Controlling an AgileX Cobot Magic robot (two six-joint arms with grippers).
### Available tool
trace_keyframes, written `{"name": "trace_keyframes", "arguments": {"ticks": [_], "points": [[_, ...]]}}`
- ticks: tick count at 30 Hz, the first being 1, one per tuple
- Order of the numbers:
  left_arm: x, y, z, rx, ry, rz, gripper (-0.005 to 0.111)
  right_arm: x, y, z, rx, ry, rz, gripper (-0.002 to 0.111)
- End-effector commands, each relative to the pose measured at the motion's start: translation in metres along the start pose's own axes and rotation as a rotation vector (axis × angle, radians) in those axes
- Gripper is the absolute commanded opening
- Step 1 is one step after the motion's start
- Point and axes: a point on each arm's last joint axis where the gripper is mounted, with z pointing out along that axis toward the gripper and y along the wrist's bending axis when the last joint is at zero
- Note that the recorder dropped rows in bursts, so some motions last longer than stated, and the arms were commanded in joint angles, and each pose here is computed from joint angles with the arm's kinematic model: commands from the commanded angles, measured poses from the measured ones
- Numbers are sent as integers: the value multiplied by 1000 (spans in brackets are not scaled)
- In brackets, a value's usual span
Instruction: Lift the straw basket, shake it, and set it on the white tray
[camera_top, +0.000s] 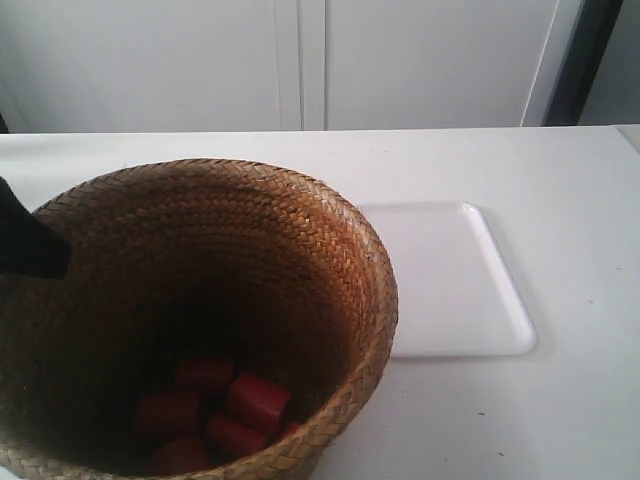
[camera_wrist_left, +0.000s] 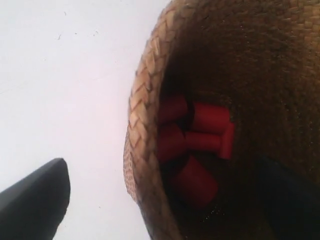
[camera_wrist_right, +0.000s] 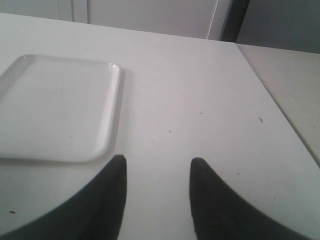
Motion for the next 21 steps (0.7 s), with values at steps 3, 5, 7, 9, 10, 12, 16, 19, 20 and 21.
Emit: {"name": "trace_keyframes", "arguments": {"ticks": [3,5,7,9,10,12,16,19,20,21], "points": [[-7,5,14,-2,52,-11,75,0,0,0,5,-12,-3,39],[-9,6,17,-5,51,8,61,0,0,0,5,-12,-3,39],[-10,6,17,-7,44,13,48,0,0,0,5,-12,-3,39],[-10,6,18,-7,40,17,35,0,0,0,5,-12,-3,39],[-11,7,18,-9,33,26,30,0,0,0,5,-12,-3,39],[-11,6,18,-8,28,31,14,0,0,0,5,-12,-3,39],[-9,5,22,24,24,52,0,-9,-3,-1,49,-114,-177,39],[-8,5,22,27,37,50,0,-42,-4,-11,87,-497,-142,39],[-9,6,24,24,39,55,0,-48,-4,-15,94,-572,-132,39],[-9,6,24,20,38,57,0,-53,-5,-18,101,-637,-132,39]]}}
